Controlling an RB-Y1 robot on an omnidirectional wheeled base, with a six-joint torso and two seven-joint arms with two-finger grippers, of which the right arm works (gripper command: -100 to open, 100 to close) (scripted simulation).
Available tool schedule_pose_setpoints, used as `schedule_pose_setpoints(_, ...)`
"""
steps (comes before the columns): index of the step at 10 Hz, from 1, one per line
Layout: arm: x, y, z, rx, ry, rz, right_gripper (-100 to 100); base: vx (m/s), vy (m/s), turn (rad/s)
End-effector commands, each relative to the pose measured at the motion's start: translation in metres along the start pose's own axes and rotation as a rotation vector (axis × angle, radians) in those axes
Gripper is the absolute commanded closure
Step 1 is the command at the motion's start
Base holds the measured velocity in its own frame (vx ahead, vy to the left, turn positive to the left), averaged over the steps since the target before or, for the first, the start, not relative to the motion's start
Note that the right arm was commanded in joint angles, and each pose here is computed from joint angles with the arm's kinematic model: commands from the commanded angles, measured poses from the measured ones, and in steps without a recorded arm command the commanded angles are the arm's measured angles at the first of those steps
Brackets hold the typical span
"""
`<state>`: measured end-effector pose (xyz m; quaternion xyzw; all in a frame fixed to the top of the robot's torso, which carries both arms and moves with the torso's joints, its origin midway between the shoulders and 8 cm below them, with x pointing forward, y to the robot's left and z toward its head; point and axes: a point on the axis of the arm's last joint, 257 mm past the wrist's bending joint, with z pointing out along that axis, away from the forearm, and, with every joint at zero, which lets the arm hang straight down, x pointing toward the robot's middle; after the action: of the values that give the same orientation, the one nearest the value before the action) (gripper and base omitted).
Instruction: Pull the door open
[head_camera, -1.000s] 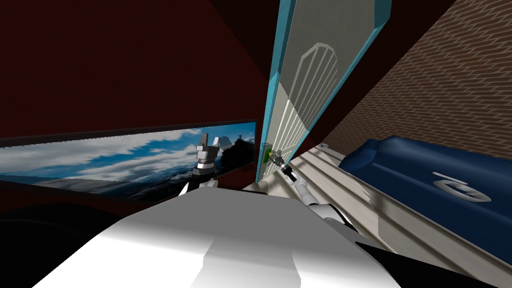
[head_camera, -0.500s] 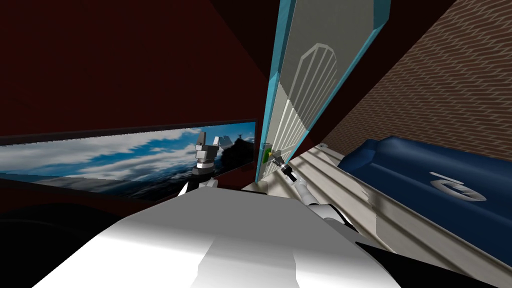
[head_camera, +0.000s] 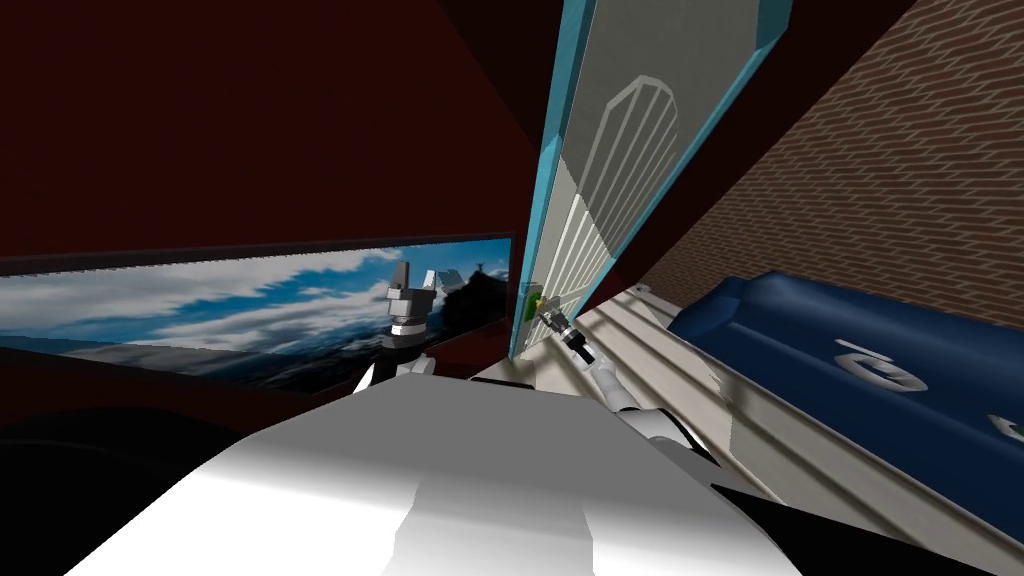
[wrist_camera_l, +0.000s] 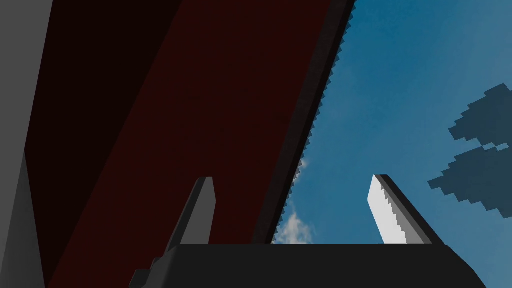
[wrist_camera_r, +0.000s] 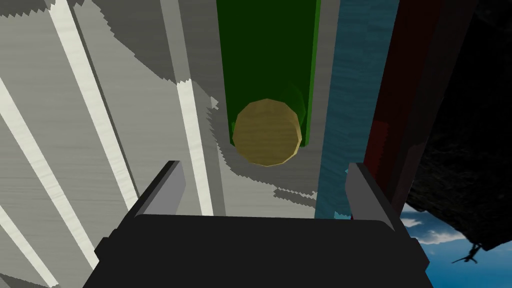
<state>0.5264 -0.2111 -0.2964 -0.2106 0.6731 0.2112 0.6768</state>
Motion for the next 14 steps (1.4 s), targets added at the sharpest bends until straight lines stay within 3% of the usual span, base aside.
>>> schedule_pose_setpoints(1, 0.0, 0.0, -0.0027, -0.009, 0.002, 0.001, -100, -0.167, -0.117, -0.048)
schedule_pose_setpoints(4, 0.0, 0.0, -0.0044, -0.014, 0.004, 0.0, -100, -0.131, -0.106, -0.018)
schedule_pose_setpoints(13, 0.0, 0.001, 0.006, 0.015, -0.006, 0.0, -100, 0.116, 0.073, 0.035)
schedule_pose_setpoints(14, 0.0, 0.001, 0.006, 0.015, -0.006, 0.0, 100, -0.04, -0.028, -0.003)
